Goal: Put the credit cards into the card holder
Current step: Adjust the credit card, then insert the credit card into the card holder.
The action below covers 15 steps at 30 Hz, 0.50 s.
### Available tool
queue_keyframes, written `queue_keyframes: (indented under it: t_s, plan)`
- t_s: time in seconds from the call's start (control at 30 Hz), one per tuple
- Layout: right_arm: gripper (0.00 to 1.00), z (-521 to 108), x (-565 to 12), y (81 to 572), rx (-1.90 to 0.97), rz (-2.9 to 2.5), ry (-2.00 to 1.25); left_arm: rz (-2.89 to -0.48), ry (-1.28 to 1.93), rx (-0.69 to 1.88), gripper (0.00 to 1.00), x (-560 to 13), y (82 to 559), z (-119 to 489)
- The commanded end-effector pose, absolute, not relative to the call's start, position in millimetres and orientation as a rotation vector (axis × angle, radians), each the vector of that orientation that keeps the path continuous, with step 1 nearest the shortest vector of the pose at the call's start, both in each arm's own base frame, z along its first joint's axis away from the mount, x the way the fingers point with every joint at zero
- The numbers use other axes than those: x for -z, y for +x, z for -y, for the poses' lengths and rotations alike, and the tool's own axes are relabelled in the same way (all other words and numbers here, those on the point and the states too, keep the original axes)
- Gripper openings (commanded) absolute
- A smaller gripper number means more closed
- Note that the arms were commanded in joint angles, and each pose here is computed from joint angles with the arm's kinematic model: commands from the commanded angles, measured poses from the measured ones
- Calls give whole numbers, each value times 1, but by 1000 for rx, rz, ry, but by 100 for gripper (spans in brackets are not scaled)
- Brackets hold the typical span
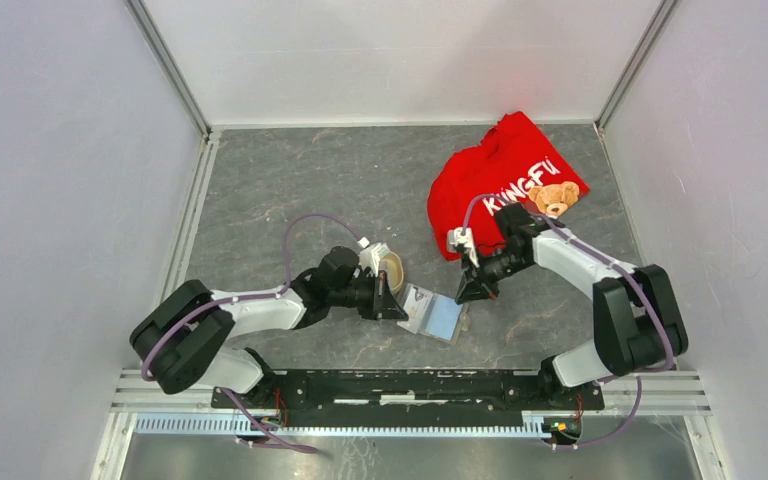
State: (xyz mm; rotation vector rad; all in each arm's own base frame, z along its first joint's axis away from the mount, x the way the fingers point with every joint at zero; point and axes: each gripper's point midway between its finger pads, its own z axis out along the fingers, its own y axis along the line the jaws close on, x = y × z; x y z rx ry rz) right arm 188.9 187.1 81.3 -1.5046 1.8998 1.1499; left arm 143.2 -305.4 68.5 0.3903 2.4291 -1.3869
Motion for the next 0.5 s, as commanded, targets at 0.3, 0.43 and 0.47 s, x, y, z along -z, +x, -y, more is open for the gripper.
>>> queue_keyframes:
  t_s: [0.3,0.43,0.47]
  plan:
    - [5,-194,-37,176,-1142,-2083,-1609,-2462,394,1341,2,-61,168,333]
    - [5,-192,-33,176,-1126,-2104,-1611,-2494,445,1283,2,-53,165,342]
    - [5,-191,-31,175,-1125,-2114,-1611,-2503,453,1271,2,-50,164,344]
